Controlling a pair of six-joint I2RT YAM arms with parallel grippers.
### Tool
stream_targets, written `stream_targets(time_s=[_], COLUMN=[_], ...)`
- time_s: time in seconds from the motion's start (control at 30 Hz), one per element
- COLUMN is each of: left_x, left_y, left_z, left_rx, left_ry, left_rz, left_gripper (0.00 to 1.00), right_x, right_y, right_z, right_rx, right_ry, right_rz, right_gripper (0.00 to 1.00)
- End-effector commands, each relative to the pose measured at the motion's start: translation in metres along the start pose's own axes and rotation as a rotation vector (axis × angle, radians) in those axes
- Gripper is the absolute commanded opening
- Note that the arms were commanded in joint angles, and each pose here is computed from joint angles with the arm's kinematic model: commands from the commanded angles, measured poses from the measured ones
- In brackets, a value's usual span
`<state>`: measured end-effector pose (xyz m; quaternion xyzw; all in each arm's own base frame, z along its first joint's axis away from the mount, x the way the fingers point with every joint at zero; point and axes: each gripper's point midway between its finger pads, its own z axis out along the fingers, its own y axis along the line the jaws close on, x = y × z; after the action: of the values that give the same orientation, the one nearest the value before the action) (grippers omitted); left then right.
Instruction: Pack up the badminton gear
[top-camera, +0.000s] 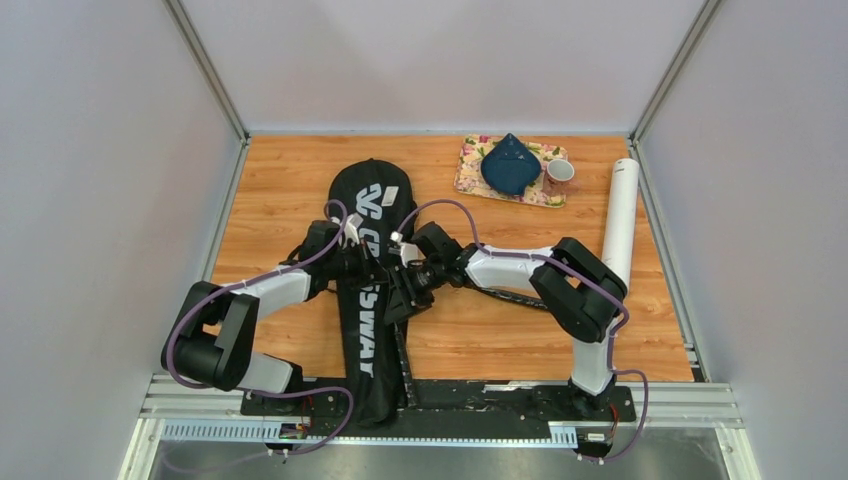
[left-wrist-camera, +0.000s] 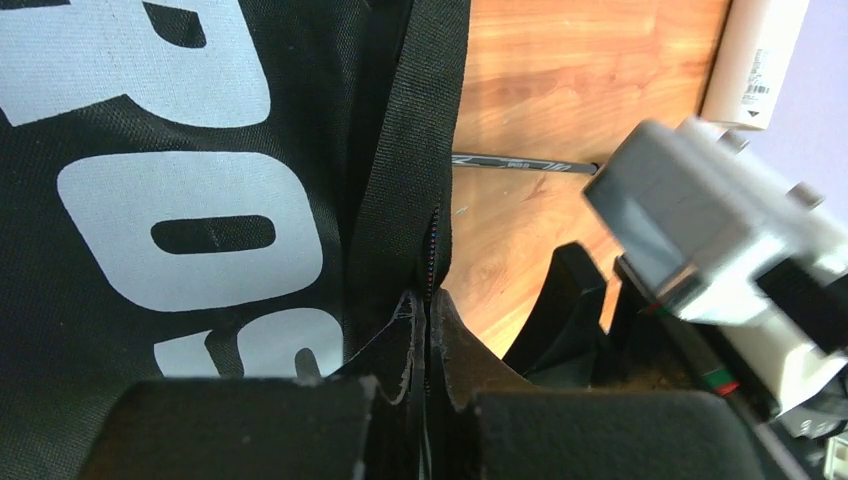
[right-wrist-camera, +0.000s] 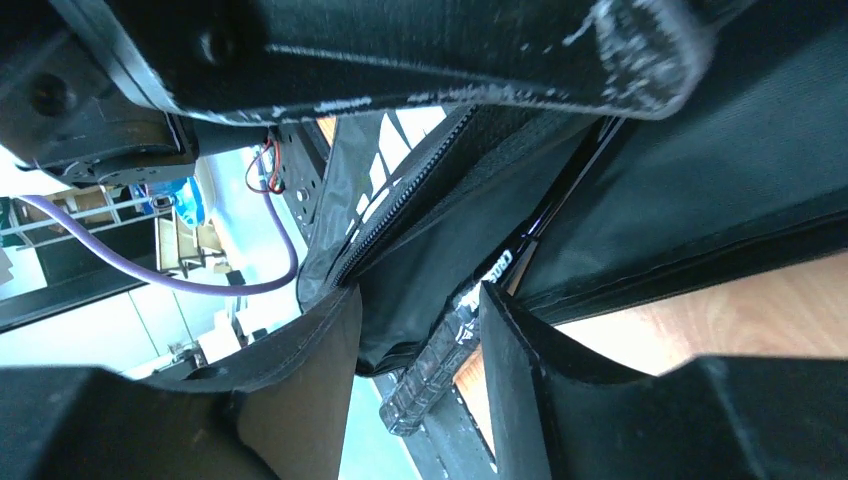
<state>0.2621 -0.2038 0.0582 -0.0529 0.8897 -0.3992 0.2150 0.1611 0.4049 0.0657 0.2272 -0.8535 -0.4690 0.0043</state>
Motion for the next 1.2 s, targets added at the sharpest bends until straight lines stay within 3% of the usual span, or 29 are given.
stream_targets(time_s=[0.0,0.27,0.53,0.77,0.93,1.17], left_x=[0.005,-0.001,0.011,0.016,0.022,0.026], left_y=[-0.009,-0.003,0.004,0.000,0.003,-0.002], left_z=[-0.007,-0.026,-0.020,-0.027,-0.032,-0.030], left_rx=[0.022,-0.127,-0.203,-0.286,-0.290,-0.253], left_ry=[0.032,-0.014,0.001,-0.062,-0.073,-0.069], left_rz=[0.063,0.209,0.259,0.332,0.327,0.309], left_gripper=[0.00,0.26,0.45,0.51,0.53,0.47], right_x=[-0.016,-0.022,-0.040,-0.064,-0.075,-0.082], right_y=[0.008,0.001,-0.031,-0.053,-0.069,-0.072], right_z=[-0.004,-0.031,-0.065,-0.048,-0.030,-0.012], right_rx=[-0.038,0.101,0.214,0.173,0.143,0.105], right_ry=[-0.069,-0.156,-0.307,-0.370,-0.389,-0.445], right_rz=[-0.051,-0.085,0.049,0.140,0.165,0.213], right_gripper=[0.51,0.51,0.55,0.39,0.38,0.36])
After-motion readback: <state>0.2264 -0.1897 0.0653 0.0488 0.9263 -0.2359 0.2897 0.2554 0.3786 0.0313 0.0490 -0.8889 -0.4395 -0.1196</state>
